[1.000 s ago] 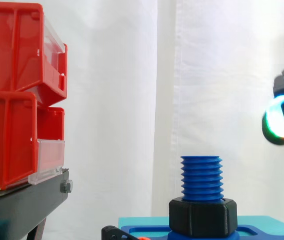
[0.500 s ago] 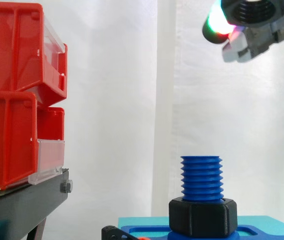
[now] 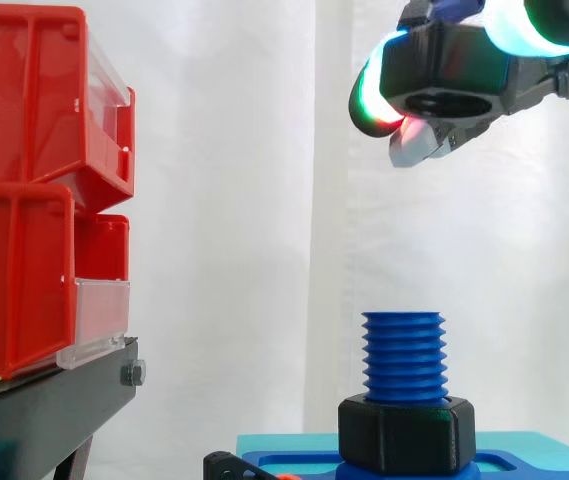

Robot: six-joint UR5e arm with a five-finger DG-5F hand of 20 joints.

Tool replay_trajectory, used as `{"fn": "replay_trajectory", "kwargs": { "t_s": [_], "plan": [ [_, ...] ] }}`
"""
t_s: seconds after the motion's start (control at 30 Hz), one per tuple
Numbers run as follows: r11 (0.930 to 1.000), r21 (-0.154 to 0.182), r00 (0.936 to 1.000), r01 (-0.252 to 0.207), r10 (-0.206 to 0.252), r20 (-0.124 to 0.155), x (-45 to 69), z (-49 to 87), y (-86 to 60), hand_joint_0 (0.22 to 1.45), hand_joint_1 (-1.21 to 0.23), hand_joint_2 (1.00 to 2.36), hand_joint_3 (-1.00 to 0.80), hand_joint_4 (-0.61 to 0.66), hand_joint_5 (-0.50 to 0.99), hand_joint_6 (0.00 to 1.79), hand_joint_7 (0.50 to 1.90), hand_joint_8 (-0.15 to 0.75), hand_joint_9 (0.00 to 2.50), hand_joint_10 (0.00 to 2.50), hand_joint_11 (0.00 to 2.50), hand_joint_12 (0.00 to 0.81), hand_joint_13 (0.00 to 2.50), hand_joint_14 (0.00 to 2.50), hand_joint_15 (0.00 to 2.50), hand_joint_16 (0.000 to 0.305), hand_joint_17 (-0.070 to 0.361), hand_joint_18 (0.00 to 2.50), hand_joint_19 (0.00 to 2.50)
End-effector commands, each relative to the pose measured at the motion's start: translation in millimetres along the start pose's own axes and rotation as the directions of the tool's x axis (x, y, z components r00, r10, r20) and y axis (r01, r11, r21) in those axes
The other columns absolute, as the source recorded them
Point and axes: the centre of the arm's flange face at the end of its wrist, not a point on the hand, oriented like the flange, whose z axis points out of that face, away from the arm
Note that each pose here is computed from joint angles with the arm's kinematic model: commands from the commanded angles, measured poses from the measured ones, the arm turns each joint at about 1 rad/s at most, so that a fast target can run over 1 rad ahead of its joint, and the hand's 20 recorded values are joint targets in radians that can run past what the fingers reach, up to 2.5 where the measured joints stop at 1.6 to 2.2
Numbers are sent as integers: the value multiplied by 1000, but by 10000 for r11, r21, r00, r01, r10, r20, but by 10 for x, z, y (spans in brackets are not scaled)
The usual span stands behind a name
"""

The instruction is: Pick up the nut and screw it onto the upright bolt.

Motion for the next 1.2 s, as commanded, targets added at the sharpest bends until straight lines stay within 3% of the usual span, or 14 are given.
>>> {"fn": "replay_trajectory", "kwargs": {
  "t_s": [0.0,0.03,0.1,0.13,0.17,0.37,0.4,0.47,0.53,0.63,0.83,1.17],
  "plan": [
    [9994,79,9994,345,-344,-102,27,-6,-30,647,-666,1000,-500,267,-115,509,1316,316,913,9,286,335,834,8,203,38,86,633,286],
    [9988,142,9984,462,-457,-328,108,-20,-64,647,-664,1000,-500,267,-115,509,1317,317,912,9,284,337,834,8,200,38,86,634,288],
    [9985,195,9979,515,-507,-411,110,-28,-82,647,-663,1000,-500,269,-114,509,1319,314,916,9,280,336,835,8,200,38,86,634,287],
    [9977,265,9962,631,-614,-618,230,-35,-136,647,-662,1000,-500,273,-114,509,1321,315,916,9,280,336,835,7,194,38,86,634,284],
    [9973,295,9956,673,-652,-678,254,-35,-166,647,-663,1000,-500,266,-114,508,1323,316,919,9,285,336,835,8,203,38,86,634,287],
    [9963,394,9939,765,-731,-830,393,-29,-256,647,-661,1000,-500,264,-112,506,1325,318,923,9,286,336,835,7,198,38,86,634,288],
    [9953,489,9927,841,-794,-910,488,-21,-342,647,-661,1000,-500,264,-112,506,1327,319,927,9,287,336,836,8,198,38,86,635,287],
    [9949,541,9929,848,-799,-876,489,-10,-385,647,-661,1000,-500,264,-111,505,1329,316,927,9,292,336,838,8,198,38,86,636,287],
    [9942,584,9920,906,-849,-934,565,-8,-433,647,-660,1000,-500,266,-111,505,1330,317,928,9,292,336,839,8,195,38,86,636,287],
    [9947,607,9944,825,-781,-718,550,24,-472,647,-660,1000,-500,266,-111,505,1331,317,929,9,288,335,838,8,201,38,86,635,287],
    [9936,655,9938,918,-873,-692,539,29,-494,647,-658,1000,-500,263,-111,504,1334,317,929,12,291,336,840,8,198,38,86,634,295],
    [9925,651,9930,1037,-995,-644,573,15,-399,644,-657,1000,-500,262,-110,503,1337,319,935,11,293,336,842,8,199,38,86,633,288]
  ]
}}
